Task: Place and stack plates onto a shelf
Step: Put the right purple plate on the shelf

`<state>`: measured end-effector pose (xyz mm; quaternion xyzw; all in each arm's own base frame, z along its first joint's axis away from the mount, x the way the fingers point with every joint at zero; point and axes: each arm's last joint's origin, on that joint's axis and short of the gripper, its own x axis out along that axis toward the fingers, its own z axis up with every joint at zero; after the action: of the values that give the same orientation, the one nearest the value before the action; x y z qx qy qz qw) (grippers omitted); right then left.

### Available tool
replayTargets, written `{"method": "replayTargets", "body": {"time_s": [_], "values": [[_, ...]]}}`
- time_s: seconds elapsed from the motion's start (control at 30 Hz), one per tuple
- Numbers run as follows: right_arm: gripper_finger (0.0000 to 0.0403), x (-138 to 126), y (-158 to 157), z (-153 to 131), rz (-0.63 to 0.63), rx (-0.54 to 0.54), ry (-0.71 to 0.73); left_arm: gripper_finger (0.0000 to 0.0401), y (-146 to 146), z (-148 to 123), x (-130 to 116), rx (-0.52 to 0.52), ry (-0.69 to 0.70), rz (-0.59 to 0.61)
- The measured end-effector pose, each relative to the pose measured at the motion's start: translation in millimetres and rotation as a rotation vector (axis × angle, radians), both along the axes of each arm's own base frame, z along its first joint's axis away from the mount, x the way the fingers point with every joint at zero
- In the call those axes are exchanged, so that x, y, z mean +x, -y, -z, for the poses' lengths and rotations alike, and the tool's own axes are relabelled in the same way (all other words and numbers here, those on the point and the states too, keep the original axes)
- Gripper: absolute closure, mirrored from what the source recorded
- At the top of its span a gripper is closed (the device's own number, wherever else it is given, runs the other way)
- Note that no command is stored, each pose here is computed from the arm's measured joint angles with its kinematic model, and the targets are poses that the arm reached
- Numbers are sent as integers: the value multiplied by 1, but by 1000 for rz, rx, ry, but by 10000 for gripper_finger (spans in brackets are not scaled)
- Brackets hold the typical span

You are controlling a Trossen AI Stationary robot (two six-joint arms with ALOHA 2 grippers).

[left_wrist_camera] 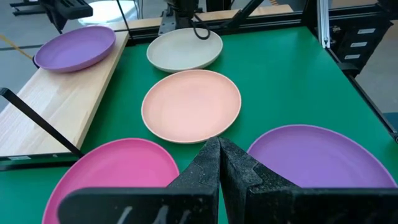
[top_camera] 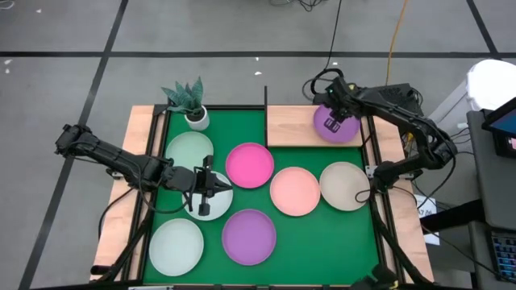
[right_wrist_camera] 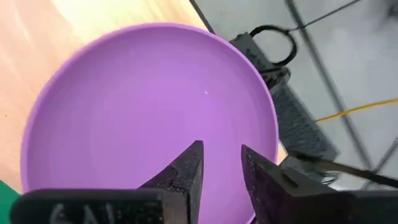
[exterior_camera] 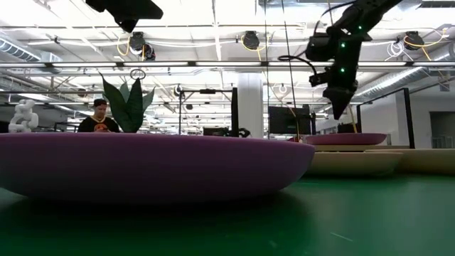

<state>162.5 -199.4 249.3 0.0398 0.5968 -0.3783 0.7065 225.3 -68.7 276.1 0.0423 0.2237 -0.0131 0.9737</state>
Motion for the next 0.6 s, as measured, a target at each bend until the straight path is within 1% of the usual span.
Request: {"method": "replayTargets", "body": {"time_s": [0.13,0.27,0.47,0.6], "values": [[329,12,-10,1,-41,-1,-6,398,0,0,0,1,0,1],[354,17,-12,10,-36,19,-8,398,0,0,0,5,0,3],[385,18,-11,49,-39,59,-21,398,0,0,0,1,0,1],[395,14,-15,67,-37,86,-55,398,0,0,0,-3,0,-1]]}}
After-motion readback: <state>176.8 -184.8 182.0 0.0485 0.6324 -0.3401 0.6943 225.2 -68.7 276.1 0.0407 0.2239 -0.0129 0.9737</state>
